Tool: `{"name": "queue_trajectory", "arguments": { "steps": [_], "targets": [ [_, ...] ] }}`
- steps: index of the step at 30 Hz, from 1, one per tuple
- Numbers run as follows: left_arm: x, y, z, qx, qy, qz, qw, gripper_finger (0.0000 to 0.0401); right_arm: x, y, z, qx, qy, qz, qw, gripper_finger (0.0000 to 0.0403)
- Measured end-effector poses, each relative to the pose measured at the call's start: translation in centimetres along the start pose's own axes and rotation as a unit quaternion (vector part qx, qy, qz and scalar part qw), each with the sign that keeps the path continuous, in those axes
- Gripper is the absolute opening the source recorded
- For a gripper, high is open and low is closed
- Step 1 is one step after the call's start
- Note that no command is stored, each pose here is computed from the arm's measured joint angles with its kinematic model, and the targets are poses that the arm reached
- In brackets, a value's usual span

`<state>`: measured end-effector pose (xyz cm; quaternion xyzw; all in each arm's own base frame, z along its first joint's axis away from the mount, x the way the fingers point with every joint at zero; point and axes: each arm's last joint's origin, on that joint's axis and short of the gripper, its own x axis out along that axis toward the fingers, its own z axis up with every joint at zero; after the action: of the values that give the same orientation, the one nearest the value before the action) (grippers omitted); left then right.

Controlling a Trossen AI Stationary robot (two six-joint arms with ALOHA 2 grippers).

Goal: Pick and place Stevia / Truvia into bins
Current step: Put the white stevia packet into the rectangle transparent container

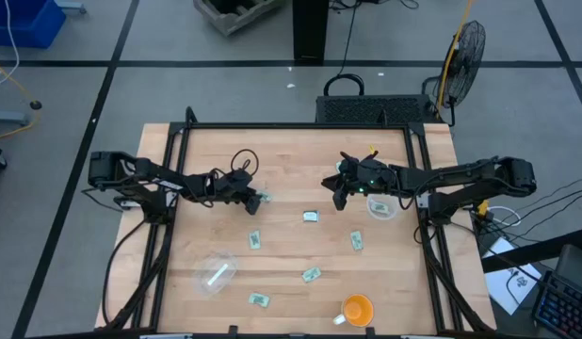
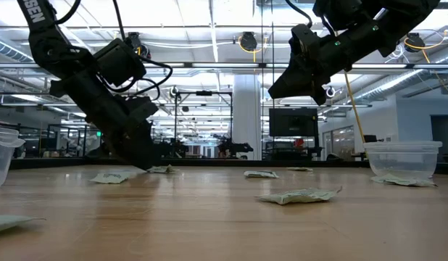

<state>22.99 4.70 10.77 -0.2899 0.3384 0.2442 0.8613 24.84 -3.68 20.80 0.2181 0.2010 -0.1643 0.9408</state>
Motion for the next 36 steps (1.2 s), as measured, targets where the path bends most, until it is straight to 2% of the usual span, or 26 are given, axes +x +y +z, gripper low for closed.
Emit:
{"name": "queue_trajectory", "arguments": {
  "steps": [5, 10, 20, 24, 33, 36],
  "targets": [
    [-0.01, -0.08, 0.09, -0.001, -0.004, -0.005, 1.000, 0.0172, 0.00, 0.00, 0.00, 0.000, 0.000, 0.000, 1.000, 0.0050],
    [0.00, -0.16, 0.10, -0.027, -0.002, -0.013, 1.000, 0.0172, 0.00, 0.00, -0.01, 0.000, 0.000, 0.000, 1.000, 0.0050],
    [-0.01, -0.16, 0.06, -0.015, 0.000, -0.013, 1.000, 0.0169, 0.00, -0.01, -0.01, -0.009, 0.000, 0.000, 1.000, 0.0050],
    [-0.01, -0.14, 0.02, -0.012, 0.001, -0.011, 1.000, 0.0135, 0.00, 0.00, -0.01, -0.009, 0.000, 0.000, 1.000, 0.0050],
    [0.01, -0.10, -0.06, 0.000, 0.005, -0.010, 1.000, 0.0012, 0.00, 0.00, -0.01, -0.009, 0.000, 0.000, 1.000, 0.0050],
    [0.01, -0.08, -0.03, 0.002, 0.001, -0.006, 1.000, 0.0008, 0.00, 0.00, -0.01, -0.009, 0.000, 0.000, 1.000, 0.0050]
  ]
}}
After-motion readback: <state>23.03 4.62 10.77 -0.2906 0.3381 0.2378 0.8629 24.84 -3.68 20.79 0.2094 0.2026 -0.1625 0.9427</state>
